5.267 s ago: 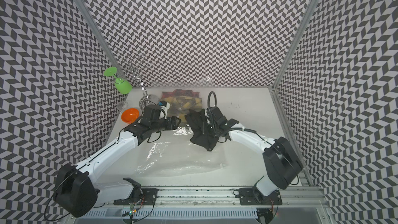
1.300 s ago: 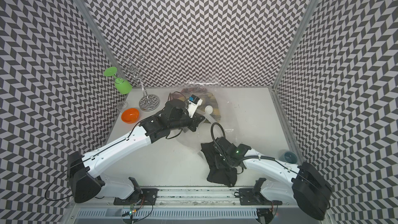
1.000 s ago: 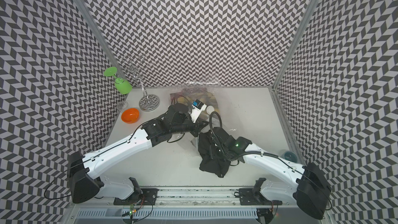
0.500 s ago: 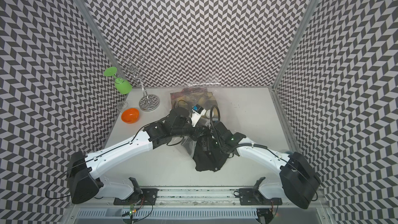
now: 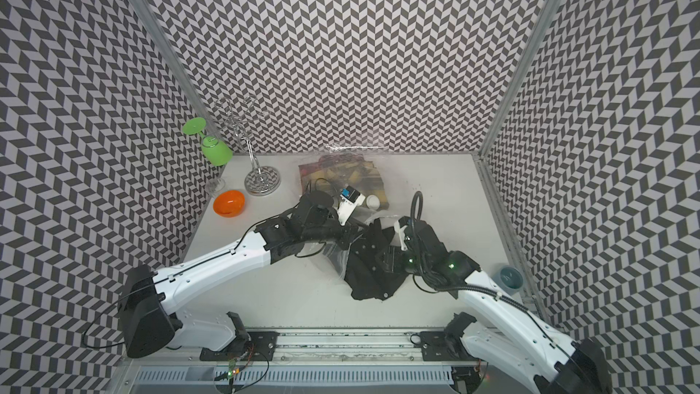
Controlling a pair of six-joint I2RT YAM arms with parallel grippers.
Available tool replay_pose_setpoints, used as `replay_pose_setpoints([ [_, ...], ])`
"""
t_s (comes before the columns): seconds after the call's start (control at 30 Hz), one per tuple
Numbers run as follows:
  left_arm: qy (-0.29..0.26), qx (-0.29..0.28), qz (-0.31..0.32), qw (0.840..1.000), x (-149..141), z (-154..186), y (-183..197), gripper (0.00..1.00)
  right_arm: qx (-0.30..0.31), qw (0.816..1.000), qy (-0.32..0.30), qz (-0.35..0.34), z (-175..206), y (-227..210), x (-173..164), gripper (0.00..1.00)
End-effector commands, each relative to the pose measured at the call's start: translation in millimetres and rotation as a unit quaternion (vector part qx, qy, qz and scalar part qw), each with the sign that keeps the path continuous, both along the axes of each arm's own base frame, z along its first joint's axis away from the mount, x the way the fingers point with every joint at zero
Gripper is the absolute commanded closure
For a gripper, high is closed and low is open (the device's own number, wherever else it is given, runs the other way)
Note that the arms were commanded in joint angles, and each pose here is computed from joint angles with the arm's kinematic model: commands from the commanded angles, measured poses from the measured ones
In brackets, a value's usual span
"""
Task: Place the folded shirt into the vacuum bag
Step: Place the shirt in the vacuum bag.
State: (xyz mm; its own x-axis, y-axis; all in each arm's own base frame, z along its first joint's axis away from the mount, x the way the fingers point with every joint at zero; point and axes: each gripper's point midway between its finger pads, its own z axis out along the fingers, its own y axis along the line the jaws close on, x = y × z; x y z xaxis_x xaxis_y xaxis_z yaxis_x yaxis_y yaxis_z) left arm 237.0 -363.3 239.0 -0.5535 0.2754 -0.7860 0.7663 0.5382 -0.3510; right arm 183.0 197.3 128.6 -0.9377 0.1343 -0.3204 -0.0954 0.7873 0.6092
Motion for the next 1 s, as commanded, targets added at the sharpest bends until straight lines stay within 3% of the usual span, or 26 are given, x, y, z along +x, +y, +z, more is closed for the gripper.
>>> replay_pose_setpoints([
  [0.0,0.001,-0.023,-0.021,1.000,-7.3,5.4,-12.3,1.00,0.025,0.996,0.078,-0.046,-25.1,-1.0,-17.9,0.54],
  [0.13,0.006,-0.024,-0.028,0.999,-11.9,1.6,-17.6,1.00,0.012,0.990,0.097,-0.103,-48.5,-16.0,-18.1,0.52],
  [0.3,0.012,-0.025,-0.036,0.999,-17.6,-1.5,-23.1,1.00,0.052,0.982,0.161,-0.085,-75.0,-3.6,-39.1,0.49],
  [0.47,0.011,-0.027,-0.041,0.999,-18.6,-1.5,-27.1,1.00,0.028,0.980,0.166,-0.107,-89.8,-12.7,-38.6,0.31],
  [0.6,0.012,-0.029,-0.045,0.999,-21.3,-0.3,-29.6,1.00,0.049,0.977,0.180,-0.107,-97.5,-6.4,-38.1,0.28],
  [0.67,0.014,-0.027,-0.048,0.998,-23.1,-2.4,-31.0,1.00,0.082,0.975,0.181,-0.099,-91.2,4.2,-35.2,0.33],
  [0.97,0.020,-0.025,-0.071,0.997,-37.0,-5.7,-40.2,1.00,0.222,0.963,0.111,-0.109,-8.5,34.3,1.5,0.81],
])
